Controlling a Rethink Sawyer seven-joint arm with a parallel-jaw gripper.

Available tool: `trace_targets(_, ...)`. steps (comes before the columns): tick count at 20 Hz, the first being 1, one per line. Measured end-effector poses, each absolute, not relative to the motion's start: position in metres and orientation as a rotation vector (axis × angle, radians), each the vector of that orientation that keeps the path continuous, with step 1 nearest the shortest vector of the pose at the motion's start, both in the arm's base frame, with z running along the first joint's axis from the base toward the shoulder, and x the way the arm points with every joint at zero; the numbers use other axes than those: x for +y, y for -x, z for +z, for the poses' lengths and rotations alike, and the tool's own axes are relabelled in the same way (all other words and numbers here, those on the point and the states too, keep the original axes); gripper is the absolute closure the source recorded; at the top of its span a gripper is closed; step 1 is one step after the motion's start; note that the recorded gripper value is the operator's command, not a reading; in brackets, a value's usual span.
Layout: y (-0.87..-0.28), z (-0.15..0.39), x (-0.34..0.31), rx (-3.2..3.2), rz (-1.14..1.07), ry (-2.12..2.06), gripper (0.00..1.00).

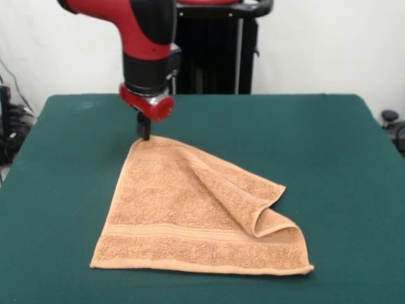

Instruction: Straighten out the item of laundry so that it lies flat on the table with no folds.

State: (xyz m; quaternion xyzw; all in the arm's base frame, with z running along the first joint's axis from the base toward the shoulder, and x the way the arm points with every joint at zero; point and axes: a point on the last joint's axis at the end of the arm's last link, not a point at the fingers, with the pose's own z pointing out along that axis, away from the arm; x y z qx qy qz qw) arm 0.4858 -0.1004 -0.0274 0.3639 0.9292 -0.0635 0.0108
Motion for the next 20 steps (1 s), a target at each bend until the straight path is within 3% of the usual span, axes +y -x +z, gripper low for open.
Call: trace_targets(20,-0.485,-0.033,-0.043,2.949,-0.132,-1.010,1.00)
